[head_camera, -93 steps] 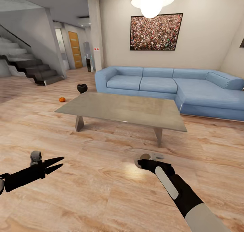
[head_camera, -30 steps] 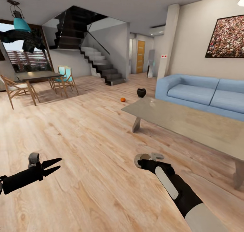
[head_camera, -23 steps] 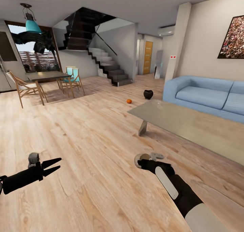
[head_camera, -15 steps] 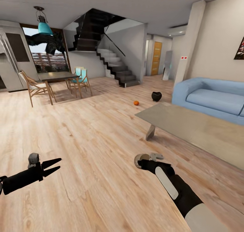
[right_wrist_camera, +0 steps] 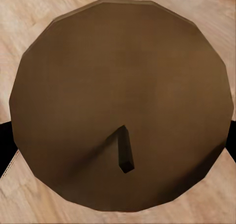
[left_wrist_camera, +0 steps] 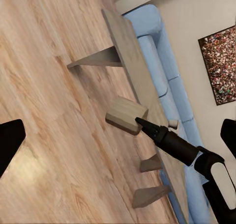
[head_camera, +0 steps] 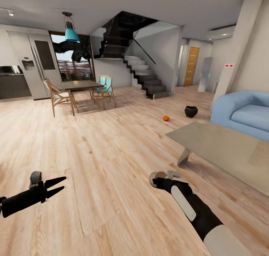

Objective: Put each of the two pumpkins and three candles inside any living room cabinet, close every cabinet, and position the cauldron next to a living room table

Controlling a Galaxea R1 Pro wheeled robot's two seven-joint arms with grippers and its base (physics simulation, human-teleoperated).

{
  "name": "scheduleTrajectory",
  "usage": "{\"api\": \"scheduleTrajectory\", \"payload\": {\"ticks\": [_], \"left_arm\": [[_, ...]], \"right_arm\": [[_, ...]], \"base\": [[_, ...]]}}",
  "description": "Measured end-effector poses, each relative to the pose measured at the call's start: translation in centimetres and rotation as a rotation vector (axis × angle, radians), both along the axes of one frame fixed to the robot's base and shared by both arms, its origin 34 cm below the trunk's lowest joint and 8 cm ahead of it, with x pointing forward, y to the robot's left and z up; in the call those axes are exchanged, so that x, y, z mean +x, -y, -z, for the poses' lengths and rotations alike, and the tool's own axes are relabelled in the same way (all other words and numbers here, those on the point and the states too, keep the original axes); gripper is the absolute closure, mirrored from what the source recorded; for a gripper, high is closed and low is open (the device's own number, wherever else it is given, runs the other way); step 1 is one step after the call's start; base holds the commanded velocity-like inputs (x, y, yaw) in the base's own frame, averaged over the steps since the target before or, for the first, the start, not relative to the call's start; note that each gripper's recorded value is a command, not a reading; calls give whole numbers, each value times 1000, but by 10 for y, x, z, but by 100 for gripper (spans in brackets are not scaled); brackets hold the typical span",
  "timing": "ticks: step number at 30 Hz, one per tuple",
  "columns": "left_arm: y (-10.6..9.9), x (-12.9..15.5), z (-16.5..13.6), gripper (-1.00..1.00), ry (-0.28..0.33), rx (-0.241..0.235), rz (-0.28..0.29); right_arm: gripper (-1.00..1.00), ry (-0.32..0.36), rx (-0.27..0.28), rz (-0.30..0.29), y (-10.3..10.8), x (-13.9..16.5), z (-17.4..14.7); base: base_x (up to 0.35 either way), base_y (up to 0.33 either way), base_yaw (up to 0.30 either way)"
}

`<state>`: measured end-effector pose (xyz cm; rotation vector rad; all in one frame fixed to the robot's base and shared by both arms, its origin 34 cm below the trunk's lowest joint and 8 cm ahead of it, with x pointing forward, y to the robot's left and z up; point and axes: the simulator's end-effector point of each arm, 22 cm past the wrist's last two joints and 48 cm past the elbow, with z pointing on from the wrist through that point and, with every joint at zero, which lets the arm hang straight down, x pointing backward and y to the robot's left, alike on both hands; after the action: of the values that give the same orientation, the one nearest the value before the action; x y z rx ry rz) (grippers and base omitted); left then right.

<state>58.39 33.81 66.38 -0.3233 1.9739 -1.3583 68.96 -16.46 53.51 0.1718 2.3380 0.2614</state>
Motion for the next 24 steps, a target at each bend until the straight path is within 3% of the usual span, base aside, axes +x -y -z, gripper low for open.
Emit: {"api": "scheduleTrajectory", "payload": {"ticks": [3, 6, 8, 11, 13, 15, 18, 24], "left_arm": [[-5, 1, 1, -100, -4, 2, -16], [-13, -2, 26, -100, -62, 13, -39], [-28, -8, 65, -100, -132, 74, -77], [-48, -14, 104, -100, -169, 155, -132], [-51, -17, 133, -100, -180, 187, -171], [-62, -25, 165, -100, -196, 256, -208], [-72, -35, 193, -100, -200, 334, -233], [-64, -38, 209, -100, -199, 354, -236]], "right_arm": [[100, -6, -2, 2, 1, -1, 2], [100, -65, -33, 1, 7, -13, 29], [100, -107, -53, 7, 15, -23, 47], [100, -139, -71, 3, 17, -32, 62], [100, -116, -96, 8, 18, -35, 73], [100, -103, -141, 50, 34, -45, 103], [100, -81, -180, 68, 44, -51, 119], [100, -67, -197, 70, 47, -52, 126]], "base": [[342, 0, 254], [342, 0, 254], [342, 0, 258], [342, 0, 245], [342, 0, 163], [342, 0, 115], [342, 0, 76], [342, 0, 13]]}}
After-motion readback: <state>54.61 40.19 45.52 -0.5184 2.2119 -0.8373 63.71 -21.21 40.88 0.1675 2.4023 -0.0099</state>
